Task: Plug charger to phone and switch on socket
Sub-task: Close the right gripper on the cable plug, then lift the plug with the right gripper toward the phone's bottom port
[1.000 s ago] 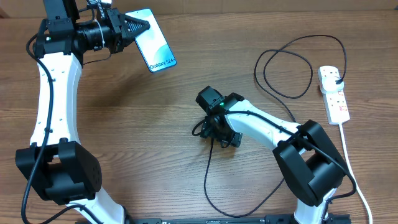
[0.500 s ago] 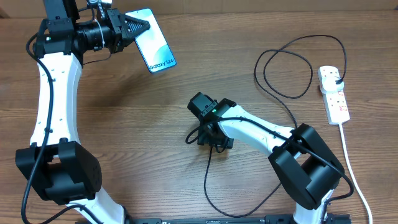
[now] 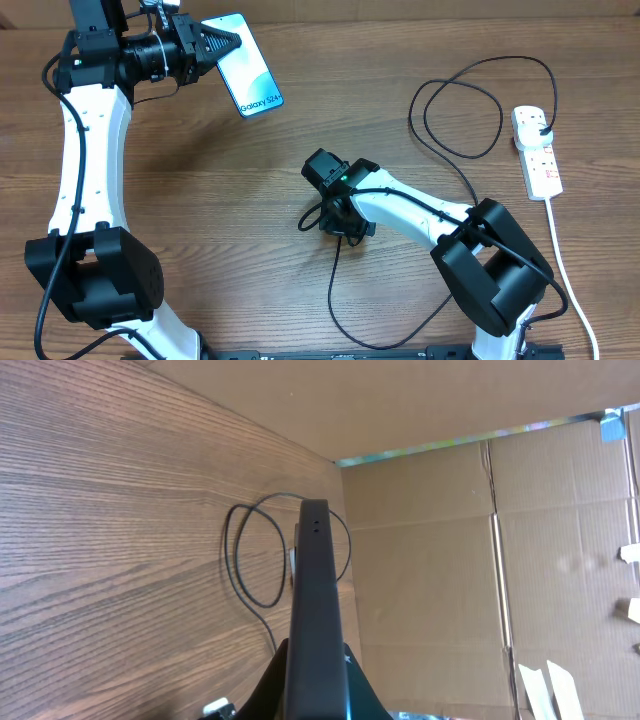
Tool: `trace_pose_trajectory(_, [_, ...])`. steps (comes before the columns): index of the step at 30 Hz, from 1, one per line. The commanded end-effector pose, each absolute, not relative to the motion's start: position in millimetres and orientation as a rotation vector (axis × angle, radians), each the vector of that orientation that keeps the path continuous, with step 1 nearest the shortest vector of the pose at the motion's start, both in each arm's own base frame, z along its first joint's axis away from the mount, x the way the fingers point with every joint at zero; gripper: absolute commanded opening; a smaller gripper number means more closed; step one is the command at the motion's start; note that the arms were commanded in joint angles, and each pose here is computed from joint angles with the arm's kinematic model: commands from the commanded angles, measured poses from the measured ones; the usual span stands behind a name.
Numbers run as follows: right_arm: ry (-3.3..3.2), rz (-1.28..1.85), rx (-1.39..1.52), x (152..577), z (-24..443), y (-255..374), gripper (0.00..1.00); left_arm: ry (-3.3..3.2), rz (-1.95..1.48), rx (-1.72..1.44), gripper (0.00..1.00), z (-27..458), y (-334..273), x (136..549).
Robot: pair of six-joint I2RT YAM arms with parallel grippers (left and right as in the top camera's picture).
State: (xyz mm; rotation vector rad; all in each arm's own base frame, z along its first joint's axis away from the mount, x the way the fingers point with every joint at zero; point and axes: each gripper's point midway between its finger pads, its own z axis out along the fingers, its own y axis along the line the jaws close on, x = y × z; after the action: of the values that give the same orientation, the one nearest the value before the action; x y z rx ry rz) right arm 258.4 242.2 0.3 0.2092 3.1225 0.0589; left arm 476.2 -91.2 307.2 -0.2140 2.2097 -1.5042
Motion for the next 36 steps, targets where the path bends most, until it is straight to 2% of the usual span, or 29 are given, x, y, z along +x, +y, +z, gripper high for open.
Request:
trace_pose_trajectory(1, [3.131,0.04,0.202,258,-5,242,0.15,2.193,-1.537,-0.17,0.04,310,-92,474])
trace_pose_trajectory(7, [3.14,0.051,0.203,256,-5,244,0.04,2.194,-1.537,-0.17,0.04,310,-92,474])
trace_pose_trajectory(16, [3.196,0.152,0.214,249,-3,253,0.04,2.193,-1.538,-0.169,0.04,310,-92,474])
trace_pose_trajectory(22, [3.255,0.575,0.139,255,9,280,0.04,2.193,-1.538,-0.169,0.04,310,-92,474])
trace_pose_trajectory(26, [3.207,1.023,0.1,269,32,299,0.04,2.19,-1.536,-0.166,0.04,311,-92,474])
trace_pose_trajectory(31, [2.964,1.619,-0.042,293,83,320,0.04,2.185,-1.541,-0.158,0.04,312,-92,474])
trace_pose_trajectory(32, [2.808,1.837,-0.147,303,109,326,0.04,2.172,-1.54,-0.141,0.04,315,-92,475])
trace_pose_trajectory(36, [2.567,2.076,-0.337,312,148,330,0.04,2.13,-1.561,-0.087,0.04,324,-94,476])
